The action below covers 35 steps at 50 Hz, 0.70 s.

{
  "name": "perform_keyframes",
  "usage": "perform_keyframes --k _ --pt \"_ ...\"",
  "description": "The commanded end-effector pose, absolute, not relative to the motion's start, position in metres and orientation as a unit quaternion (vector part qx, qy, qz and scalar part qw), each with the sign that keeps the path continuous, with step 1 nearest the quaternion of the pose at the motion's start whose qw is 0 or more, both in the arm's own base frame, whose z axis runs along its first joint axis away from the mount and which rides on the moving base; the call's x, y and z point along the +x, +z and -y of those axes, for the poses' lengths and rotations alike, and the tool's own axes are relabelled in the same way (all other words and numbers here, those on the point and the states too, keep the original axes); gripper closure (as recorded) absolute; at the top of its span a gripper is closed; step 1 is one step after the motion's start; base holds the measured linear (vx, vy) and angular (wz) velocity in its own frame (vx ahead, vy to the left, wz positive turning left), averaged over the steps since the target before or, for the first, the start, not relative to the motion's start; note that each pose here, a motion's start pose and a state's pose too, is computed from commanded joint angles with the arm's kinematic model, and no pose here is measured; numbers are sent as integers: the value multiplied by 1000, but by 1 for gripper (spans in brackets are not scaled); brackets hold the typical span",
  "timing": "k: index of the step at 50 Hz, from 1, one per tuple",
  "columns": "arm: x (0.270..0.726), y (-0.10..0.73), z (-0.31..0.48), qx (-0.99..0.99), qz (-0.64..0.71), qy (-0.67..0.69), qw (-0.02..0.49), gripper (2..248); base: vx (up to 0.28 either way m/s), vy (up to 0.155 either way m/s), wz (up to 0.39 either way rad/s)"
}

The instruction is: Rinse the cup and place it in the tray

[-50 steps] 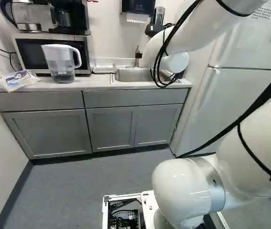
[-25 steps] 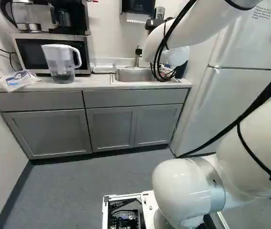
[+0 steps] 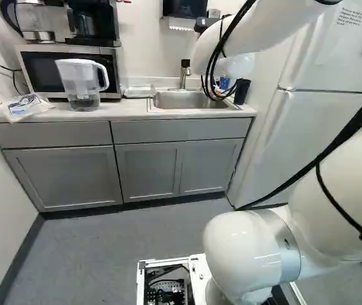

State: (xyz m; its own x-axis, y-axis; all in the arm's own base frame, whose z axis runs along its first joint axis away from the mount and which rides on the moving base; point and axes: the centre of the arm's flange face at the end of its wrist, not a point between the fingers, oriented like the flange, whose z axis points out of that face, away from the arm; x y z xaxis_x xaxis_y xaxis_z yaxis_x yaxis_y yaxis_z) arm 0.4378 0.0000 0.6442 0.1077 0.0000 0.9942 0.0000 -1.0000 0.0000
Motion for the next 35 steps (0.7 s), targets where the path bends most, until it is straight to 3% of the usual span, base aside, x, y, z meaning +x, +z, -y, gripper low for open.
perform_keyframes --k 35 --pt "440 655 0 737 0 676 0 3 0 0 0"
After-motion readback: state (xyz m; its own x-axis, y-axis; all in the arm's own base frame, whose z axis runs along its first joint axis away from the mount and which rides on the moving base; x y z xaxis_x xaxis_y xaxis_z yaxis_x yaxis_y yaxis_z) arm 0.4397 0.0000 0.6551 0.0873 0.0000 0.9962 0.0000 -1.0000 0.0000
